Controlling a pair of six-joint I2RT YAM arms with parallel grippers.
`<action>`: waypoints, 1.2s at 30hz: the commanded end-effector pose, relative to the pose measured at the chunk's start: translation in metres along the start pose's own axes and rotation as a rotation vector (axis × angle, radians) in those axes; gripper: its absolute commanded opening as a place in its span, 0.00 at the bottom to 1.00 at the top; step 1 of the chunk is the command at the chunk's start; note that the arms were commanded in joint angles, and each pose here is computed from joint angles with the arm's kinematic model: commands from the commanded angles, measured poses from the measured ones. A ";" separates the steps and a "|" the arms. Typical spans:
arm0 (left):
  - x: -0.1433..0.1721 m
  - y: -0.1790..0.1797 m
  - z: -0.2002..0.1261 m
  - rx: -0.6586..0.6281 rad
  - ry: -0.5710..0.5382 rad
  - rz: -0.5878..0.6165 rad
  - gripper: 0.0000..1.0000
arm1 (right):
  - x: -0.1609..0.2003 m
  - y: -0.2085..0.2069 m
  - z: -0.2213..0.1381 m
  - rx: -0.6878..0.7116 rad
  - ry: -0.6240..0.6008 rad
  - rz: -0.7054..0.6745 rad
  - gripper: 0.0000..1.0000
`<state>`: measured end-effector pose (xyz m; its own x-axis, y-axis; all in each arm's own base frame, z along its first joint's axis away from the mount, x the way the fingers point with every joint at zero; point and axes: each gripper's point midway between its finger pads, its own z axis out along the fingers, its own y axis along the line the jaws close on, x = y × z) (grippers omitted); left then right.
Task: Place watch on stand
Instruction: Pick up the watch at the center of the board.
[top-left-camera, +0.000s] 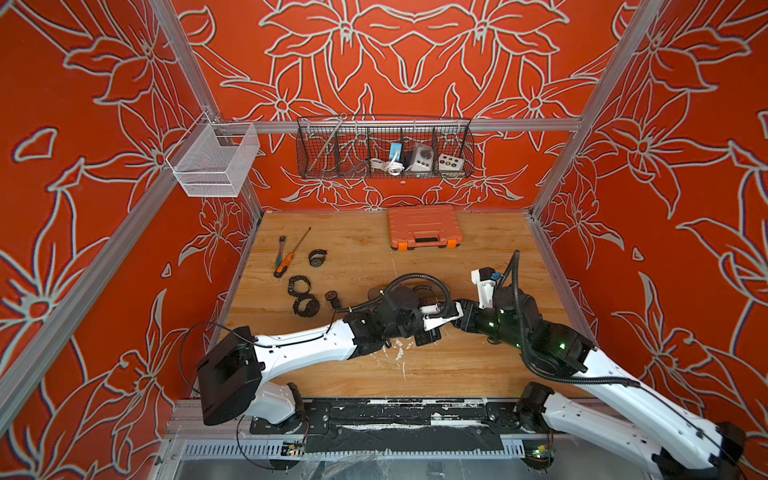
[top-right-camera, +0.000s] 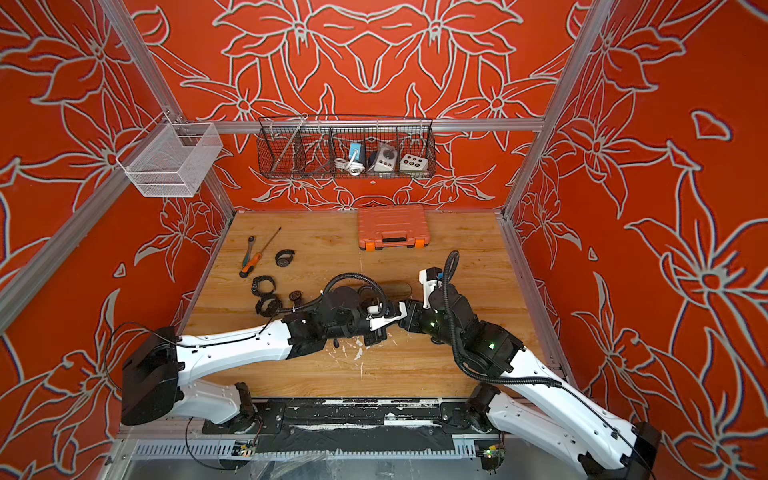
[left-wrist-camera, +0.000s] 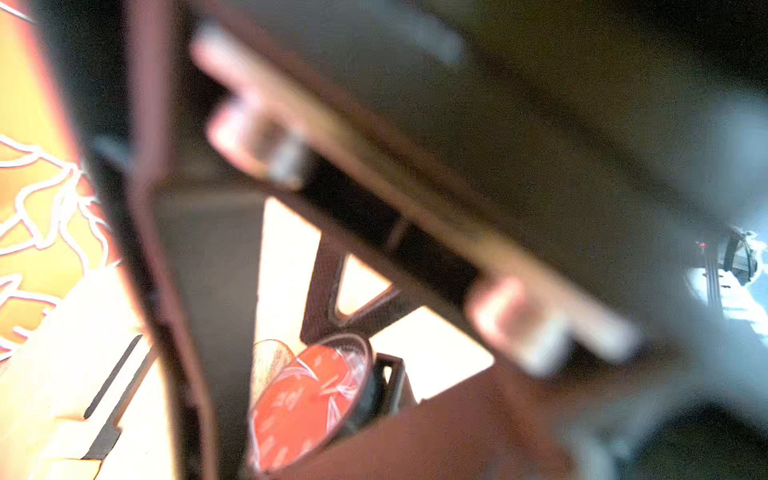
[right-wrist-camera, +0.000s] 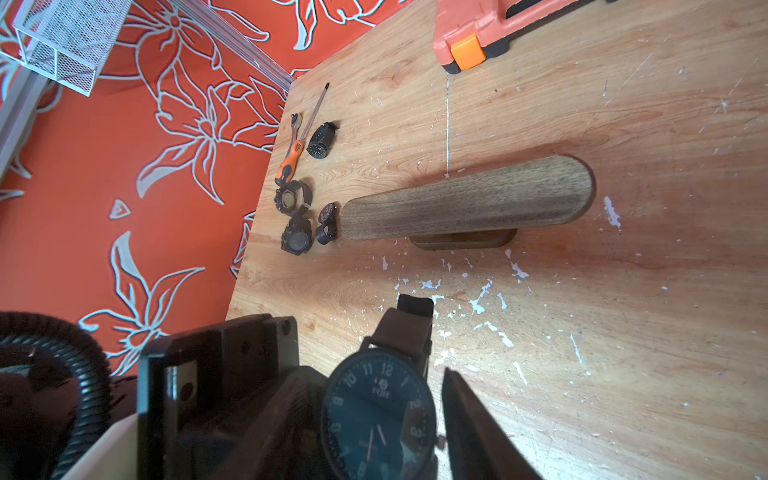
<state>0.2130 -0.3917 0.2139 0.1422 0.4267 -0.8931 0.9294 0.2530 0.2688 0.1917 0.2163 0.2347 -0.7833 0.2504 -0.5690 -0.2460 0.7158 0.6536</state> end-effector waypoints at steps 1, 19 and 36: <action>-0.022 0.010 -0.001 -0.051 -0.079 0.029 0.00 | 0.005 0.008 -0.002 -0.026 0.035 0.021 0.52; -0.019 0.005 0.000 -0.033 -0.073 0.026 0.00 | -0.006 0.006 -0.010 0.008 -0.011 -0.019 0.42; -0.007 -0.002 -0.016 -0.036 -0.082 -0.061 0.36 | -0.029 -0.005 -0.020 0.092 -0.117 -0.138 0.39</action>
<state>0.2086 -0.3851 0.2097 0.1111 0.3954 -0.9117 0.9294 0.2836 0.2363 0.1976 0.2017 0.2404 -0.7321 0.2194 -0.6449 -0.2670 0.7786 0.5679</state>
